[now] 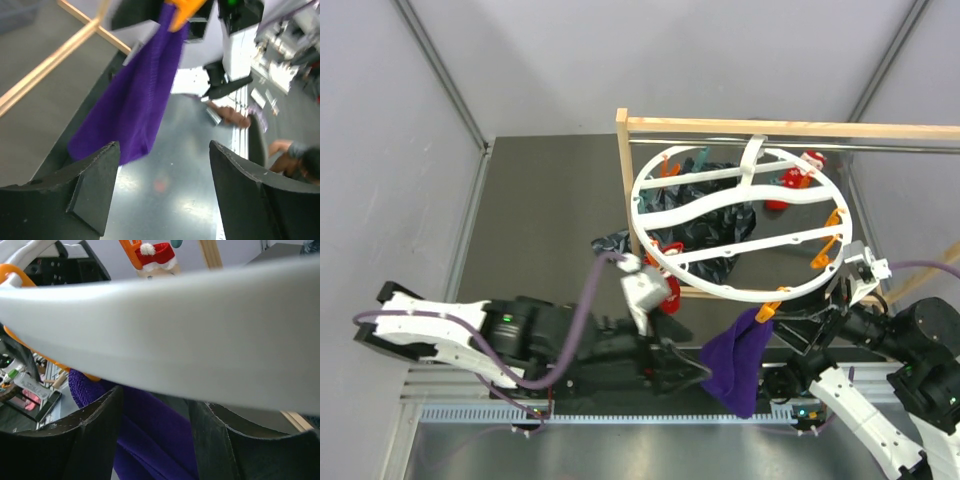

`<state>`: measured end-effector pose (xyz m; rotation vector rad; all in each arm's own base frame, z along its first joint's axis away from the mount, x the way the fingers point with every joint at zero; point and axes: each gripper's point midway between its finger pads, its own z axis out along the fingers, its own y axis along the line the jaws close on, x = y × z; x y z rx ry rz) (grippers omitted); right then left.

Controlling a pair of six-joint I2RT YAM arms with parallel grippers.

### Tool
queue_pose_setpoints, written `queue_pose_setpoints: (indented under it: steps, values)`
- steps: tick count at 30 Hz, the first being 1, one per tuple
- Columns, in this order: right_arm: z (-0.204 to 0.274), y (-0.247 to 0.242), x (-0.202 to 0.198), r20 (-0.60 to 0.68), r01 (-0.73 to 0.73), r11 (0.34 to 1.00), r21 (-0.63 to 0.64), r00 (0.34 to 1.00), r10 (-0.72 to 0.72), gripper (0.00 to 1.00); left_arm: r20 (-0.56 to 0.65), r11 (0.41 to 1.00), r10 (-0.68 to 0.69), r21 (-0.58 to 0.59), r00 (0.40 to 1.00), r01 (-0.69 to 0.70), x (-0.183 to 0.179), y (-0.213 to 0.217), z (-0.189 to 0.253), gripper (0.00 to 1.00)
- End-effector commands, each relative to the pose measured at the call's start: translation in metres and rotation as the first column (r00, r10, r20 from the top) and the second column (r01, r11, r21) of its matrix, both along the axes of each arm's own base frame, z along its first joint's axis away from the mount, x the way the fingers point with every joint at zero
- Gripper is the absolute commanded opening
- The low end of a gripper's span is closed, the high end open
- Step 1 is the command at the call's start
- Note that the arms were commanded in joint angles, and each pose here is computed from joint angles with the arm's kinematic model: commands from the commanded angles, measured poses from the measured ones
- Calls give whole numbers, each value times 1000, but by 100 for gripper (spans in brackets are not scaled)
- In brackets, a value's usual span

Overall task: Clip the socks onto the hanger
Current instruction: Rotate the hanger at the clothesline.

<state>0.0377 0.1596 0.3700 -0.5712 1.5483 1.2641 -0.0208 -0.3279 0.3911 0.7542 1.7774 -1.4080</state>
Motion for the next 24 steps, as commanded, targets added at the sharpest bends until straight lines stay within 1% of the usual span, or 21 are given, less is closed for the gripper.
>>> queue_pose_setpoints:
  steps: [1, 2, 3, 4, 5, 6, 8, 10, 11, 13, 17, 20, 21, 22, 23, 24]
  values:
    - [9, -6, -2, -6, 34, 999, 26, 999, -34, 54, 109, 999, -48, 31, 993, 45, -12, -39, 10, 81]
    - [9, -8, 1, -16, 55, 998, 32, 998, -54, 54, 144, 996, -5, 89, 990, -8, -10, -52, -5, 81]
    - [10, -8, 0, -18, 57, 998, 36, 998, -57, 54, 179, 991, 50, 114, 983, -72, -3, -54, -10, 81]
    - [9, -9, 1, -25, 62, 997, 35, 998, -61, 54, 204, 984, 118, 108, 972, -142, 6, -56, -5, 82]
    - [8, -10, 1, -34, 74, 997, 38, 997, -72, 54, 237, 953, 254, 101, 938, -284, 27, -54, -6, 84]
    - [7, -11, 2, -37, 80, 996, 35, 996, -79, 54, 250, 940, 288, 108, 924, -322, 30, -58, -13, 86]
    - [5, -15, 4, -50, 116, 993, 21, 992, -115, 54, 259, 920, 353, 78, 899, -384, 39, -64, -15, 87]
    - [9, -21, 5, -51, 147, 989, 12, 988, -146, 54, 262, 906, 386, 73, 885, -417, 40, -73, -22, 91]
    - [4, -24, 9, -74, 180, 984, -9, 981, -180, 55, 269, 898, 399, 78, 877, -432, 42, -76, -26, 91]
    - [4, -28, 10, -76, 209, 978, -8, 975, -209, 56, 296, 880, 420, 97, 858, -464, 44, -86, -38, 90]
    - [7, -30, 7, -95, 215, 976, 24, 973, -212, 56, 319, 872, 429, 100, 845, -480, 47, -101, -55, 83]
    - [11, -29, 6, -104, 211, 976, 47, 973, -205, 56, 284, 881, 425, 88, 860, -464, 52, -110, -62, 75]
    - [12, -29, 6, -107, 209, 977, 51, 973, -203, 56, 260, 886, 428, 68, 865, -459, 57, -114, -59, 72]
    - [13, -29, 5, -106, 209, 976, 58, 974, -202, 56, 253, 896, 408, 72, 877, -437, 56, -116, -62, 70]
    - [15, -29, 4, -108, 207, 976, 65, 974, -199, 56, 249, 894, 414, 70, 875, -443, 58, -117, -62, 60]
    - [15, -29, 4, -107, 207, 976, 66, 974, -199, 56, 255, 889, 420, 77, 871, -451, 61, -116, -62, 52]
